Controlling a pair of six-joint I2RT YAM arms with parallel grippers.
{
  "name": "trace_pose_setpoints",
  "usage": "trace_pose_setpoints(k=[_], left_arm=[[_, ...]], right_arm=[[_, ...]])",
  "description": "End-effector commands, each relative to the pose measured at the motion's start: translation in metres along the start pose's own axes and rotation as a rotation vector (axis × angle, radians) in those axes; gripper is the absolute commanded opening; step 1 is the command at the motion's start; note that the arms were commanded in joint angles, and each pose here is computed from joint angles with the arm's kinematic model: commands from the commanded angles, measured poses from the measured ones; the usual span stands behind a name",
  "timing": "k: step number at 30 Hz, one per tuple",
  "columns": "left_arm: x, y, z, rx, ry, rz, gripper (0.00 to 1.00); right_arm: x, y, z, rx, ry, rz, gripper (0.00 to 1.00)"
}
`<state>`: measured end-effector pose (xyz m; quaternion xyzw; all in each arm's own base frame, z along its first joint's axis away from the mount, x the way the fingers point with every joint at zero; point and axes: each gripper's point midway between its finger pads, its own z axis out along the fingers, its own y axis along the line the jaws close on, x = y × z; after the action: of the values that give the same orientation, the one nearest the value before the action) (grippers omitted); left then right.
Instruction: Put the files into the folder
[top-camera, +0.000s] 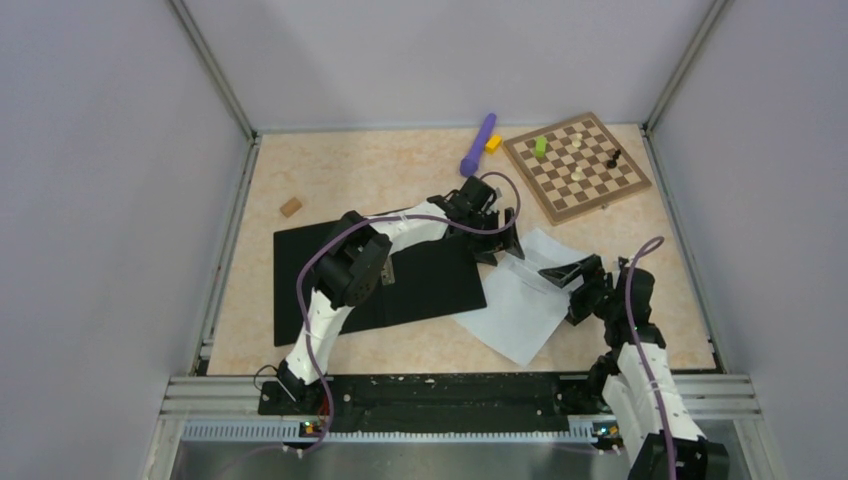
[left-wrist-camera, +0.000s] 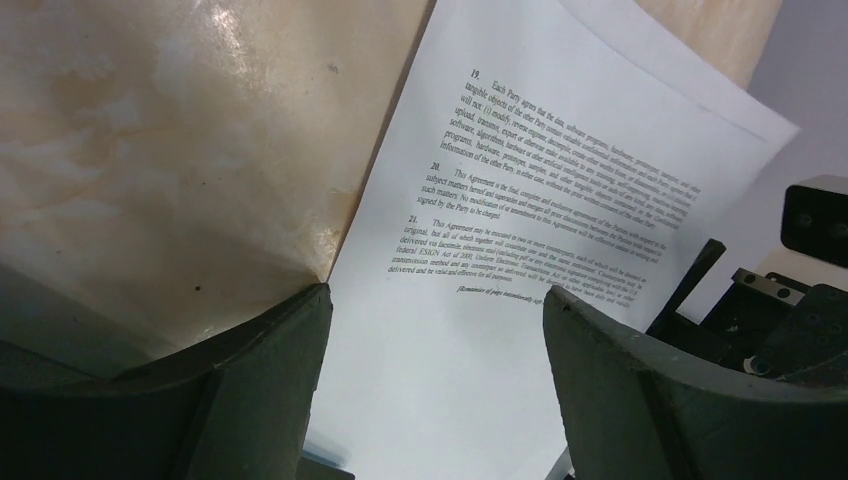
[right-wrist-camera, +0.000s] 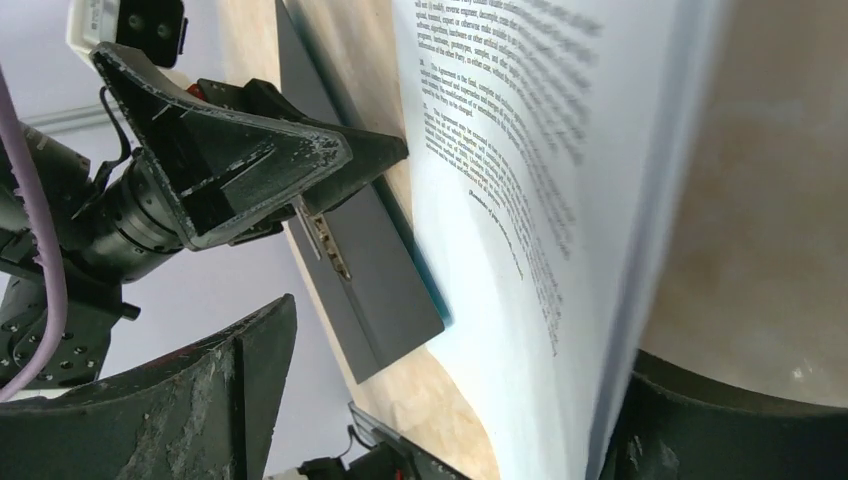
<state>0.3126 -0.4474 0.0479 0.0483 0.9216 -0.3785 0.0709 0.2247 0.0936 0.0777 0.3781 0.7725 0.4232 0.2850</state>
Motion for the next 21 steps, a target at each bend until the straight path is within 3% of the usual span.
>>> trace_pose_setpoints(k=[1, 5, 10, 13, 18, 21], left_arm=[[0.009, 0.058, 0.019, -0.168, 0.021, -0.019, 0.83], [0.009, 0.059, 0.019, -0.169, 0.022, -0.012, 0.83], [0.008, 0.056, 0.015, -0.167, 0.019, -0.013, 0.83], [0.006, 0.051, 0.011, -0.162, 0.006, -0.013, 0.83], [-0.006, 0.017, -0.007, -0.089, -0.021, 0.018, 0.83], [-0.021, -0.01, -0.033, -0.05, -0.072, 0.085, 0.84]], right_arm=[[0.001, 0.002, -0.001, 0.014, 0.011, 0.086, 0.86], [0.002, -0.011, 0.004, 0.012, -0.005, 0.086, 0.85], [0.013, -0.04, 0.005, 0.129, 0.042, 0.042, 0.73], [0.014, -0.047, 0.002, 0.165, 0.049, 0.004, 0.54], [-0.018, -0.015, -0.002, 0.154, -0.05, -0.122, 0.01], [-0.043, 0.02, -0.007, 0.148, -0.087, -0.251, 0.0]])
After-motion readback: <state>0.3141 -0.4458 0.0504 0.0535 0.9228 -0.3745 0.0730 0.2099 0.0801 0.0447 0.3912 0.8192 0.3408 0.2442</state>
